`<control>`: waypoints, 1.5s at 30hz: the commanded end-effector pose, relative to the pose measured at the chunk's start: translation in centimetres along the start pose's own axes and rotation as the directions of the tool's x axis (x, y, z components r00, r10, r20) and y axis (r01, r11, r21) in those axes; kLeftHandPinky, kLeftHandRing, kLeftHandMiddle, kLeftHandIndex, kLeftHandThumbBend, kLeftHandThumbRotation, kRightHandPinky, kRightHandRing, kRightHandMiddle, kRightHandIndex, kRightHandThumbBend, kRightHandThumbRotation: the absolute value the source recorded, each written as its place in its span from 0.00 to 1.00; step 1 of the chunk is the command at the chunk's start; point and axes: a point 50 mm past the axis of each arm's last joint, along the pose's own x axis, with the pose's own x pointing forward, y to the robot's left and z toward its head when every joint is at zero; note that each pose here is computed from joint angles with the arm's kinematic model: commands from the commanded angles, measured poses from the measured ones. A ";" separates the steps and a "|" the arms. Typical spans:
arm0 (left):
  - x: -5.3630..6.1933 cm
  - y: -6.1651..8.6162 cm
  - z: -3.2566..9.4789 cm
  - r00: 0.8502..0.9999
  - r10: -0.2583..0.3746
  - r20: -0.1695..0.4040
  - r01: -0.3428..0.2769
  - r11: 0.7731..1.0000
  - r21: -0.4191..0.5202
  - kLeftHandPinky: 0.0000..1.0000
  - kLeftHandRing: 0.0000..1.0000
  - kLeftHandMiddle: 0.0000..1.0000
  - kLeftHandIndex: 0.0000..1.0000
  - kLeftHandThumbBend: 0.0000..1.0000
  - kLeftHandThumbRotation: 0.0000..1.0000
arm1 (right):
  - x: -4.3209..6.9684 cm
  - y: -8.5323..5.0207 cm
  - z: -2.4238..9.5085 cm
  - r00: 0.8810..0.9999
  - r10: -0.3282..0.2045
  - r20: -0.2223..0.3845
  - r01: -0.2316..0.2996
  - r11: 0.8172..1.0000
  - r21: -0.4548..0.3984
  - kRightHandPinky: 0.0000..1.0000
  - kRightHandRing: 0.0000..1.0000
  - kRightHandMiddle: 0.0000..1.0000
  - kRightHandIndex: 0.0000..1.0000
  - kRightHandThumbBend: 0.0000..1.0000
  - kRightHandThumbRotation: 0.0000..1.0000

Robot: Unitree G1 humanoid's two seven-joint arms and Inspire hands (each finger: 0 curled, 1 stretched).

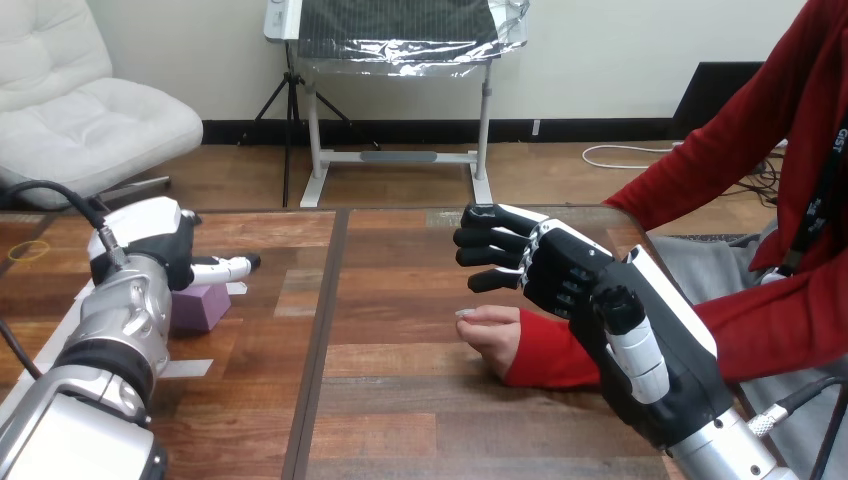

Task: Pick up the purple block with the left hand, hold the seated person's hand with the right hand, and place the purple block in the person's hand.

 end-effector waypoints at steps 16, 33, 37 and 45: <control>0.2 1.7 1.5 0.999 -0.003 0.039 0.003 1.000 0.000 0.90 0.92 0.93 0.91 0.68 0.79 | 0.8 -0.2 2.5 0.992 0.013 0.123 -0.008 0.999 -0.039 0.71 0.78 0.79 0.79 0.94 1.00; 0.1 0.2 1.6 0.997 -0.079 0.025 0.079 0.997 -0.002 0.93 0.93 0.93 0.91 0.65 0.79 | 0.8 -0.1 3.0 0.989 0.005 0.147 0.000 0.999 -0.034 0.70 0.77 0.78 0.77 0.95 1.00; 0.0 0.0 1.6 0.995 -0.096 0.018 0.096 0.995 -0.009 0.94 0.93 0.93 0.91 0.64 0.78 | 0.7 -0.2 3.0 0.989 0.000 0.151 0.006 0.999 -0.036 0.70 0.77 0.78 0.77 0.96 1.00; 0.0 -0.4 1.6 0.991 -0.133 0.009 0.133 0.991 0.023 0.97 0.94 0.93 0.92 0.63 0.81 | 0.7 -0.2 3.0 0.987 -0.006 0.159 0.011 0.999 -0.032 0.69 0.77 0.78 0.77 0.97 1.00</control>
